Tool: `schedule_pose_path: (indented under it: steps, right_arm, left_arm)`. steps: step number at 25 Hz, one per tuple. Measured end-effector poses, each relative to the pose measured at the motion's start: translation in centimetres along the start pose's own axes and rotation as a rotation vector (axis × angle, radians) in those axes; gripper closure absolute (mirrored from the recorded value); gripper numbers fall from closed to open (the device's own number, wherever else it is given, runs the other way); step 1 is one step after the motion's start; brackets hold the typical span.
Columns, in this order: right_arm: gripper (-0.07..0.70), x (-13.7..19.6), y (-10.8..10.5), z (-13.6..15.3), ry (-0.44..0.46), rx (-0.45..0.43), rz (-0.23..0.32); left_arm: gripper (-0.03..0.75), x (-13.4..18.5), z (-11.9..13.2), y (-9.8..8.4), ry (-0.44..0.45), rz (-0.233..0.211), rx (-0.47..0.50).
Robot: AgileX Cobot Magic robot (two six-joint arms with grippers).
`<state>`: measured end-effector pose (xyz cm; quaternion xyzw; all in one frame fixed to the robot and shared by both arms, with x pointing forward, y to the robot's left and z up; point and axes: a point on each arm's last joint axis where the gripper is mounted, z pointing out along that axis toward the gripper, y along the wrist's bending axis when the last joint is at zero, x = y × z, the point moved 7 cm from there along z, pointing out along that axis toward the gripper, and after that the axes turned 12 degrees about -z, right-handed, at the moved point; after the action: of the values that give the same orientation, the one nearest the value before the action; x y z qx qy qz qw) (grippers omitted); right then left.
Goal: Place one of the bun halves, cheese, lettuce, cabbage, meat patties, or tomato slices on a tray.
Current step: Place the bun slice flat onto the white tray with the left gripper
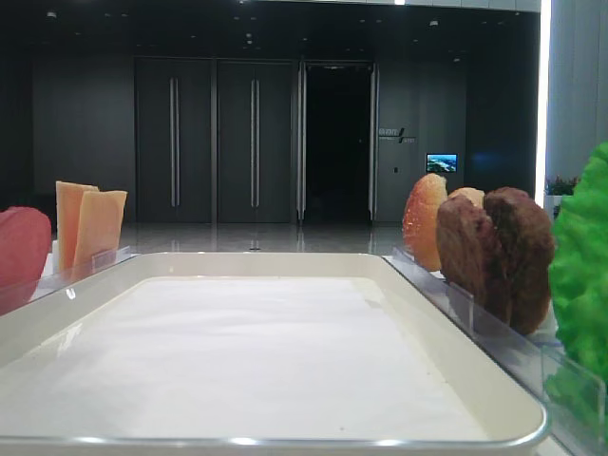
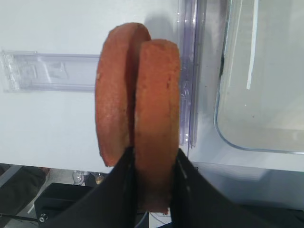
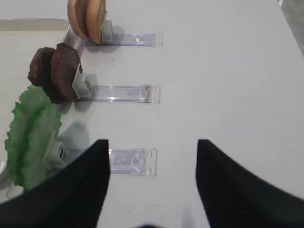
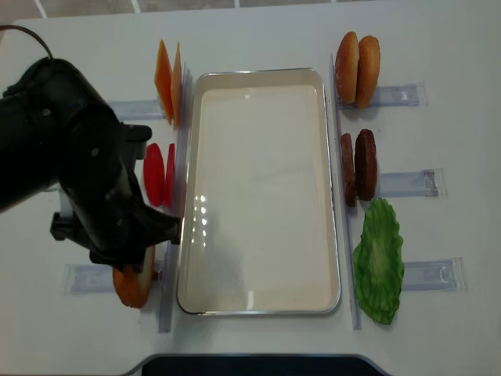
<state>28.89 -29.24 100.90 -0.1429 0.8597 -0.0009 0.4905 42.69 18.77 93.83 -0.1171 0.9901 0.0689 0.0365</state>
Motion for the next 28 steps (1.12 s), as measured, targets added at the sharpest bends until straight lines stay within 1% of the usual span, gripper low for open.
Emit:
schedule_pose_path:
  steps: [2,5,9,11,12,18,21,26,28]
  right_arm:
    - [0.216,0.0,0.0,0.0,0.0,0.0,0.0]
    - [0.216,0.0,0.0,0.0,0.0,0.0,0.0]
    - [0.216,0.0,0.0,0.0,0.0,0.0,0.0]
    - [0.216,0.0,0.0,0.0,0.0,0.0,0.0]
    - [0.216,0.0,0.0,0.0,0.0,0.0,0.0]
    - [0.216,0.0,0.0,0.0,0.0,0.0,0.0]
    - [0.216,0.0,0.0,0.0,0.0,0.0,0.0]
    - [0.216,0.0,0.0,0.0,0.0,0.0,0.0]
    - [0.216,0.0,0.0,0.0,0.0,0.0,0.0]
  left_arm:
    - [0.574,0.0,-0.4,0.1,-0.009,-0.015,0.011]
    - [0.574,0.0,-0.8,0.2,-0.021,-0.025,0.027]
    - [0.574,-0.4,-1.7,-0.2,-0.035,-0.035,0.057]
    - [0.575,-0.8,-2.5,-1.0,-0.049,-0.045,0.103]
    - [0.575,-0.8,-2.5,-1.0,-0.049,-0.045,0.103]
    - [0.575,-1.4,-3.3,-3.3,-0.079,-0.069,0.249]
    - [0.576,-1.5,-3.6,-4.1,-0.087,-0.064,0.307]
    - [0.576,-1.6,-3.8,-4.9,-0.092,-0.055,0.359]
    - [0.576,-1.6,-3.9,-5.5,-0.09,-0.044,0.388]
